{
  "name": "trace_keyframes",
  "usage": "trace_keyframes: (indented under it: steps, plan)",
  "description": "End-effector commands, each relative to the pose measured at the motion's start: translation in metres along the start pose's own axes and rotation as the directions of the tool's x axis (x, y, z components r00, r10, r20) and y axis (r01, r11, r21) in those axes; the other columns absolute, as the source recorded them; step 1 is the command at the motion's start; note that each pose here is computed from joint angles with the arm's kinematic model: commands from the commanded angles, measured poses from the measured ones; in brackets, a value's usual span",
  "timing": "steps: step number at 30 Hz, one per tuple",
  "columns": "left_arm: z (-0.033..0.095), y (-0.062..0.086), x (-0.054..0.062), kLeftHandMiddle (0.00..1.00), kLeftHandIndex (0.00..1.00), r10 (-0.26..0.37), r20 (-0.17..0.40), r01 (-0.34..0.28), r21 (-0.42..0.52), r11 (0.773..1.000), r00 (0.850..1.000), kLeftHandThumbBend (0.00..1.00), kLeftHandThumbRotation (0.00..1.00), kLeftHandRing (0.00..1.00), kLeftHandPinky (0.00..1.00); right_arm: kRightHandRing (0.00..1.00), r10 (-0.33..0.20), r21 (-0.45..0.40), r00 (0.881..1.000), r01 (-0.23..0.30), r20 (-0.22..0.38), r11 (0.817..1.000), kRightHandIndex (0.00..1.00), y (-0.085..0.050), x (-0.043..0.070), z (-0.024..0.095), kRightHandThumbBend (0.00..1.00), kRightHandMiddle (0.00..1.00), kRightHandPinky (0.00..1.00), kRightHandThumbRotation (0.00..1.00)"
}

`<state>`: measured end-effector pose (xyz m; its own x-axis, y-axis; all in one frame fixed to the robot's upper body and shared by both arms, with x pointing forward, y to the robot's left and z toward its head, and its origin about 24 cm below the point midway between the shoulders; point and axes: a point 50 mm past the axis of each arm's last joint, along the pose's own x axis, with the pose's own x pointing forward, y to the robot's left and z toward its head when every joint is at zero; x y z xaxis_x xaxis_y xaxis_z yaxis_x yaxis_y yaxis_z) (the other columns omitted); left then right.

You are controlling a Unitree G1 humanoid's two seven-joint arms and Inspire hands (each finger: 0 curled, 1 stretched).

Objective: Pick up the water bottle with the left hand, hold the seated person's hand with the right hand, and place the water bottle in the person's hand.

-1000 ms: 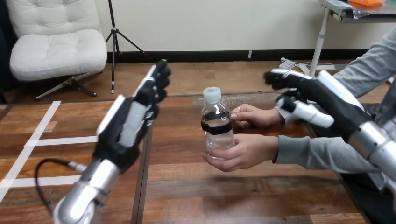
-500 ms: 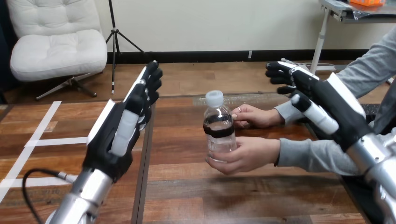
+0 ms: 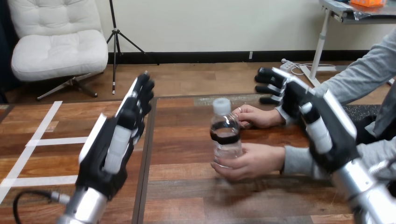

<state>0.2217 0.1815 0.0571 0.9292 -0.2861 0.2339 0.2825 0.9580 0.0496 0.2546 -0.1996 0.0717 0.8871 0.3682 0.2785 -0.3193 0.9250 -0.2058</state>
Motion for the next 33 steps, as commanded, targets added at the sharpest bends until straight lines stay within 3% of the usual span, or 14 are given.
trace_keyframes:
  steps: [1,9,18,25,33]
  plan:
    - [0.028,-0.007,0.000,1.00,1.00,0.029,0.157,-0.029,-0.002,1.000,0.987,0.99,1.00,1.00,1.00,0.85,-0.066,0.138,0.988,0.047,0.141,0.989,0.85,0.022,0.001,0.029,1.00,0.86,0.81,1.00]
    - [0.024,-0.010,-0.012,1.00,1.00,0.006,0.121,-0.005,-0.011,1.000,0.993,0.95,1.00,1.00,1.00,0.87,-0.054,0.209,0.992,0.030,0.110,0.977,0.87,0.038,-0.014,0.023,1.00,0.87,0.79,1.00]
    - [0.020,-0.011,-0.022,1.00,1.00,-0.017,0.093,0.019,-0.019,1.000,0.995,0.92,1.00,1.00,1.00,0.91,-0.045,0.262,0.996,0.022,0.081,0.965,0.90,0.044,-0.025,0.021,1.00,0.90,0.89,1.00]
    - [0.015,-0.010,-0.030,1.00,1.00,0.003,0.070,-0.001,-0.035,0.999,0.998,0.90,0.99,1.00,1.00,0.93,-0.048,0.293,0.995,0.022,0.084,0.956,0.91,0.047,-0.031,0.020,0.99,0.91,0.93,1.00]
    - [0.013,-0.010,-0.035,1.00,1.00,0.035,0.086,-0.035,-0.003,0.999,0.996,0.88,1.00,1.00,1.00,0.92,-0.059,0.319,0.994,0.029,0.087,0.947,0.91,0.049,-0.033,0.021,0.99,0.91,0.93,1.00]
